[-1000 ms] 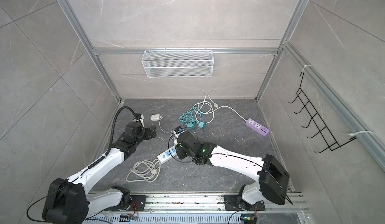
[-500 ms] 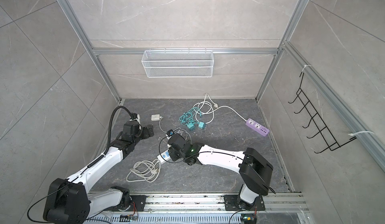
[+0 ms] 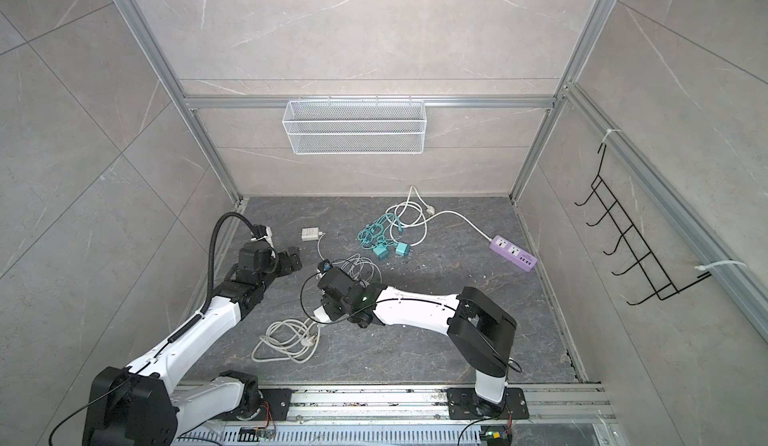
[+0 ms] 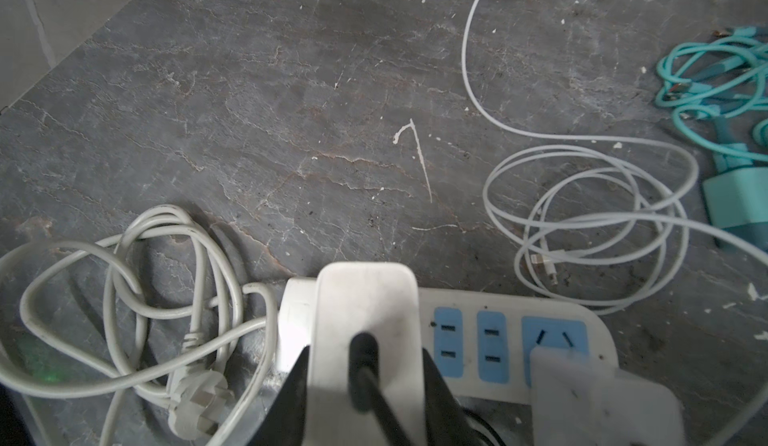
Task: Insert the plug
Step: 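Lower the charger onto the strip socket while the left moves toward the vivo charger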
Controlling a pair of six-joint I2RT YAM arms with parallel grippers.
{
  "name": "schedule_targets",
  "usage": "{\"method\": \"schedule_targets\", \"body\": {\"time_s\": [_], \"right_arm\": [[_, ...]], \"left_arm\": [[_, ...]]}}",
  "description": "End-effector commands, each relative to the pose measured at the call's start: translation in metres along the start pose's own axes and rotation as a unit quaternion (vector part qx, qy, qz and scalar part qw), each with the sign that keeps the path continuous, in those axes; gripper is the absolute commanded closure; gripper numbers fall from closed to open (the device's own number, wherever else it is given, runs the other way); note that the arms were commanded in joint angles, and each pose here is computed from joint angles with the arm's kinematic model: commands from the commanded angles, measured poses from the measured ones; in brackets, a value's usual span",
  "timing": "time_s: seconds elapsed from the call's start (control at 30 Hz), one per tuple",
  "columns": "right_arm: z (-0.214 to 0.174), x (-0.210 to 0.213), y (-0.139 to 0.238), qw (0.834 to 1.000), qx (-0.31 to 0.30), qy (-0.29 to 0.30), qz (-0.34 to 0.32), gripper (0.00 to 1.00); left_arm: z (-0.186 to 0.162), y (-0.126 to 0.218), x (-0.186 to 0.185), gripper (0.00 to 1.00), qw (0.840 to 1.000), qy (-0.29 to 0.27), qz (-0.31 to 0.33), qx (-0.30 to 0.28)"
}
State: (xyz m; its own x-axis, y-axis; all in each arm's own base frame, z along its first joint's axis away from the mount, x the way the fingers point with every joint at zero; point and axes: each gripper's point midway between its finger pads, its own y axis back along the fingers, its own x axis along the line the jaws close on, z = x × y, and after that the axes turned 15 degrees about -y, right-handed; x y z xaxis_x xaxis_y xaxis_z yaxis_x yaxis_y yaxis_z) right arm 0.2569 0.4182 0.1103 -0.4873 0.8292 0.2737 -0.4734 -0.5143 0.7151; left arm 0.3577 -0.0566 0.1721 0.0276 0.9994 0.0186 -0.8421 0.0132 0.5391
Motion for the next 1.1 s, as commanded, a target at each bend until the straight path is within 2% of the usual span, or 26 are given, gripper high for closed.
{"method": "schedule_targets", "body": {"time_s": [0.0,0.47,1.07], "right_arm": [[0.016,0.010,-0.002,1.000,-0.026,-0.010,0.005,0.93],[0.014,0.005,-0.018,0.999,-0.028,-0.004,-0.019,0.93],[0.007,-0.006,-0.018,0.999,-0.033,-0.008,-0.037,0.94]], "left_arm": [[0.009,0.006,0.004,0.00,1.000,0.011,0.003,-0.019],[0.008,0.007,0.006,0.00,1.000,0.009,0.006,-0.023],[0.007,0.005,0.004,0.00,1.000,0.011,0.001,-0.023]]}}
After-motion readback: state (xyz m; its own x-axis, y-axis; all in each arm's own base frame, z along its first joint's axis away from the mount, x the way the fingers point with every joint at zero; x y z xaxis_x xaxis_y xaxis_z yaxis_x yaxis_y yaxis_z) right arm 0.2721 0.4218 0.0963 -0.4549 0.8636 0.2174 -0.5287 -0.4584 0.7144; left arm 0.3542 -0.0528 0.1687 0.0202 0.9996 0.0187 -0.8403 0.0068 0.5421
